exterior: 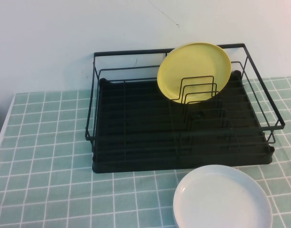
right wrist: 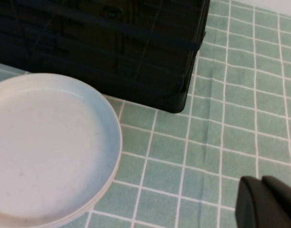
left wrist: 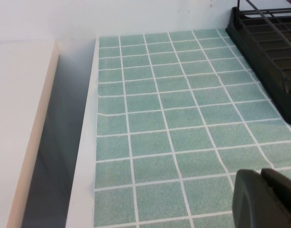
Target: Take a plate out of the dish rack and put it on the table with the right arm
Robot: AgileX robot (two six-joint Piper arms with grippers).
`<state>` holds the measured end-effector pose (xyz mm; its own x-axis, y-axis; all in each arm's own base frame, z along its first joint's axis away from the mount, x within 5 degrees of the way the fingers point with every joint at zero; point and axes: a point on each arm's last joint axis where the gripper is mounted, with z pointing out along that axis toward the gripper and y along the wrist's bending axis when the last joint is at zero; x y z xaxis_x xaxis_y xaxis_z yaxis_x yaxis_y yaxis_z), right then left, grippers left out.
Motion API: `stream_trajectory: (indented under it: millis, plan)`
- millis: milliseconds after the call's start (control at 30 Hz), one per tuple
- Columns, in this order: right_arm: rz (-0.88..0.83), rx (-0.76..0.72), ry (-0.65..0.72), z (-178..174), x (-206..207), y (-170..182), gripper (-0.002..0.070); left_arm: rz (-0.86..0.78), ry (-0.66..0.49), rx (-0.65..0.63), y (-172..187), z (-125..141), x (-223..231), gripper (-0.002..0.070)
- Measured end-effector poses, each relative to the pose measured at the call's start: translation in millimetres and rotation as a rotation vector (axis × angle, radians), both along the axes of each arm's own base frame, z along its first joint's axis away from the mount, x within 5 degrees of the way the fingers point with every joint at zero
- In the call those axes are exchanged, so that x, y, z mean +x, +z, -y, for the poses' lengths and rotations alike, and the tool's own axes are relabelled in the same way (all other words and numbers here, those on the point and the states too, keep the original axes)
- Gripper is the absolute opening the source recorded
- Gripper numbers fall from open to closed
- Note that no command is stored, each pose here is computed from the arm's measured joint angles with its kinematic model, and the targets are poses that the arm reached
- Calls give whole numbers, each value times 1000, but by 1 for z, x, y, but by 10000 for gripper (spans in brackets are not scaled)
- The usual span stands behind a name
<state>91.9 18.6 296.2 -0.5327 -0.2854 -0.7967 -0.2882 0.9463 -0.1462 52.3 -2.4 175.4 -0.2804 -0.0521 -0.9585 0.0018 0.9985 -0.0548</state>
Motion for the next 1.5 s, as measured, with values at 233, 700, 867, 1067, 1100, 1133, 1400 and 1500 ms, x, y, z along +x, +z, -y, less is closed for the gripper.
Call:
stream_trajectory:
  millis: [233,700,867,1067,1100,1133,1400,1500]
  plan:
    - [18,9,3,3,-15,-49,-1,0,0,0,0,0,0,-3]
    - [-42,-6,3,4,-18,-73,-1,0,0,0,0,0,0,-3]
    - [4,12,-17,7,-27,-88,-1,0,1,-2,0,0,0,-3]
    - [161,43,-103,14,-38,-90,-1,0,1,-2,0,0,0,-3]
    - [183,45,-124,15,-39,-91,-1,0,1,-2,0,0,0,-3]
    - [202,46,-145,17,-41,-91,-1,0,1,-2,0,0,0,-3]
    - [238,55,-214,20,-45,-116,-1,0,1,-2,0,0,0,-3]
    - [233,87,-214,18,-43,-127,-1,0,1,-2,0,0,0,-3]
